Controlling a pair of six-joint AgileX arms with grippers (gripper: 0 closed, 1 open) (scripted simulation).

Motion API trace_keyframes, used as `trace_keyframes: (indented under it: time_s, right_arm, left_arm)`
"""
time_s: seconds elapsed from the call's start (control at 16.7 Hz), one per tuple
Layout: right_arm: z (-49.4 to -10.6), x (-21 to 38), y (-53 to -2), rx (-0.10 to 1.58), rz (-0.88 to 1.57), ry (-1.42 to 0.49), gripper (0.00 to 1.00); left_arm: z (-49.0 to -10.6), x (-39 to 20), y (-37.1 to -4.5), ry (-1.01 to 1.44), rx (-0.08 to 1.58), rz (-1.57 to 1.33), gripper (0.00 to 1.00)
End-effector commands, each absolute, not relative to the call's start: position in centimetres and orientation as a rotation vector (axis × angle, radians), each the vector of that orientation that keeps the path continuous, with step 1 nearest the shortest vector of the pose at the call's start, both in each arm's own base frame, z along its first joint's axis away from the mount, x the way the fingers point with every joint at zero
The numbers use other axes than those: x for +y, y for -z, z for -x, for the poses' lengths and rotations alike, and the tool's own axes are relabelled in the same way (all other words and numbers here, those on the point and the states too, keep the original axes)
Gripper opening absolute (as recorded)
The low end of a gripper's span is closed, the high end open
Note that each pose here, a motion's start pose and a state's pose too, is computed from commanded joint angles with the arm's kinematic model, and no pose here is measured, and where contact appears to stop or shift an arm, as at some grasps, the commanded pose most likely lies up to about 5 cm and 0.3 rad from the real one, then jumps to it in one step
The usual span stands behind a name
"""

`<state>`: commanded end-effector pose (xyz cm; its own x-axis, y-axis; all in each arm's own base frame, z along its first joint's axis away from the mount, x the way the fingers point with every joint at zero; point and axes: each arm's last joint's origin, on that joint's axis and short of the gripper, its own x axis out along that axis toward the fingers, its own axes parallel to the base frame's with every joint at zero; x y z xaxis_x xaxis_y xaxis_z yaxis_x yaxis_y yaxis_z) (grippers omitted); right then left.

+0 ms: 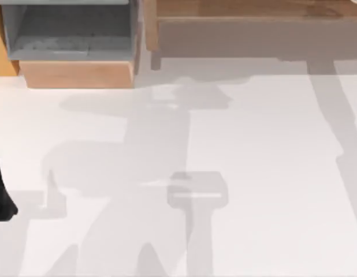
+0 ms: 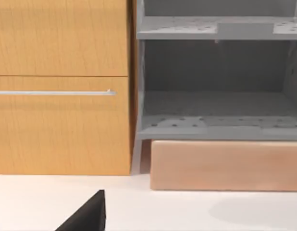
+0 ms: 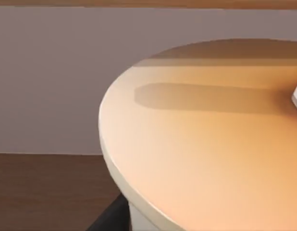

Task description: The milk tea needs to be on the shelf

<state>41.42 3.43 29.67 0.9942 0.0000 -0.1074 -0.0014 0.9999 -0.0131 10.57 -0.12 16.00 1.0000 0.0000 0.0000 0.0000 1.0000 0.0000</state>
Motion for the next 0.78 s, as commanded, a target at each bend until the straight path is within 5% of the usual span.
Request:
trace_keyframes:
  time_s: [0.78]
  right_arm:
    - [-40.4, 4.3, -29.4, 0.11, -0.023, -0.024, 0.0]
  left_arm:
    - [-10.6, -0.1, -16.0, 0.0, 0.0, 0.0, 1.0]
